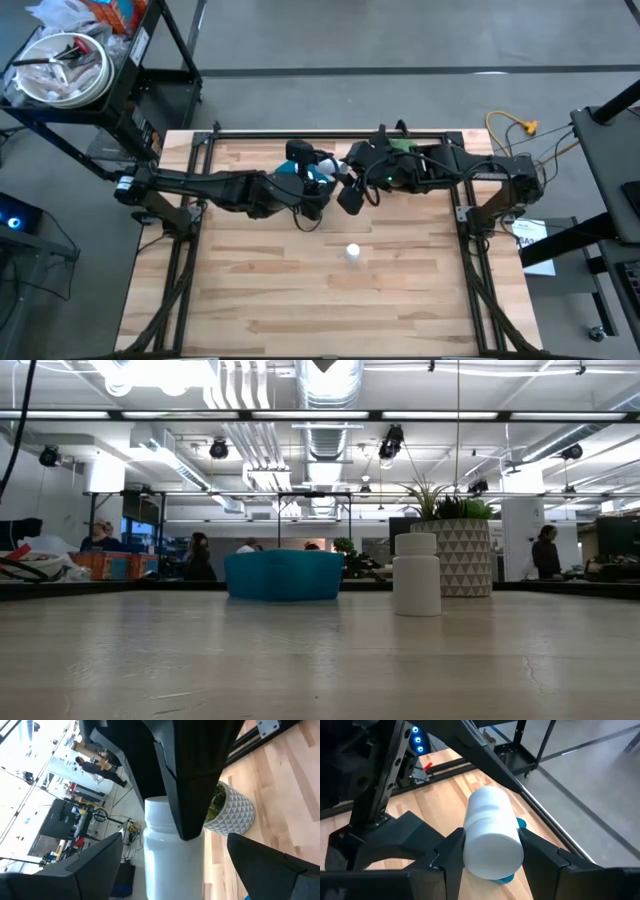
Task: Pick and place pill bottles into a basket
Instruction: Put the white pill bottle into the dark blue bin
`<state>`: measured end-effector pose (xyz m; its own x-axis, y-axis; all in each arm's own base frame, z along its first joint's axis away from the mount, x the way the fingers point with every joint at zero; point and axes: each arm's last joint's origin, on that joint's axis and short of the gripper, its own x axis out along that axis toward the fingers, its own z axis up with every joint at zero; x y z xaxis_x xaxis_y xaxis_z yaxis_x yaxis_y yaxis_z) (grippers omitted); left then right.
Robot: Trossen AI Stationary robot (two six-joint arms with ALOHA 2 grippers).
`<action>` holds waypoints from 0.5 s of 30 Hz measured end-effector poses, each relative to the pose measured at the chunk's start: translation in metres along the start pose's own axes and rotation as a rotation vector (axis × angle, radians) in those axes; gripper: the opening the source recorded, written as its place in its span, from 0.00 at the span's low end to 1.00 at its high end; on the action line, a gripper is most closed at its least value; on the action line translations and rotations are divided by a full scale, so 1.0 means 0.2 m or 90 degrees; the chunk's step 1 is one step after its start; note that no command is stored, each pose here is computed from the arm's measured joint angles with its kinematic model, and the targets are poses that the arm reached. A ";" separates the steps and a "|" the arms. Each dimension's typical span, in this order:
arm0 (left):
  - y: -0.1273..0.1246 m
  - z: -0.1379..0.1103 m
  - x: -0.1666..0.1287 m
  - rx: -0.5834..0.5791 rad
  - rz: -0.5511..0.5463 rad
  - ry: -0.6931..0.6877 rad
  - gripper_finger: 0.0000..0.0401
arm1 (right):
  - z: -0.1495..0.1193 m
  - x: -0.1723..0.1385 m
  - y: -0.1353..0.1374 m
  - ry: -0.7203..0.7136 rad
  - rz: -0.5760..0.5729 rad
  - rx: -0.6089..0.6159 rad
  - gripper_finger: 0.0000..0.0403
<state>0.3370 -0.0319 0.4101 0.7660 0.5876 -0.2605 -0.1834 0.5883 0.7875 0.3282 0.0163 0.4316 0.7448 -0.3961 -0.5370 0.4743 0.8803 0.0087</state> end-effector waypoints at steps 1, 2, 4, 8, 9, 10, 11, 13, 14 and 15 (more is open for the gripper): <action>0.00 0.00 0.00 0.000 0.000 0.001 0.85 | 0.00 0.00 0.00 0.000 -0.002 -0.003 0.39; 0.00 0.00 0.00 0.001 0.001 0.003 0.85 | 0.00 0.00 0.00 0.000 -0.006 -0.005 0.39; 0.00 -0.01 0.01 0.001 0.005 0.007 0.84 | 0.00 0.00 0.00 0.003 -0.009 -0.011 0.39; 0.01 -0.01 0.01 0.001 0.008 0.011 0.78 | 0.01 0.01 0.01 0.009 -0.012 -0.021 0.39; 0.01 -0.01 0.01 0.001 0.008 0.012 0.76 | 0.01 0.01 0.01 0.008 -0.011 -0.022 0.39; 0.01 -0.01 0.01 0.001 0.008 0.012 0.75 | 0.01 0.01 0.01 0.008 -0.011 -0.023 0.39; 0.01 -0.01 0.01 0.001 0.008 0.012 0.73 | 0.01 0.01 0.01 0.009 -0.011 -0.023 0.39; 0.01 -0.02 0.01 0.006 0.004 0.016 0.70 | 0.01 0.01 0.01 0.009 -0.012 -0.024 0.39; 0.00 -0.02 0.01 0.010 0.000 0.018 0.69 | 0.01 0.01 0.01 0.009 -0.012 -0.024 0.39; 0.00 -0.02 0.01 0.013 -0.004 0.019 0.67 | 0.01 0.01 0.01 0.008 -0.011 -0.023 0.39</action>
<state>0.3362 -0.0281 0.4074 0.7488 0.6001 -0.2813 -0.1662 0.5810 0.7968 0.3313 0.0166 0.4318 0.7305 -0.4080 -0.5476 0.4693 0.8825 -0.0315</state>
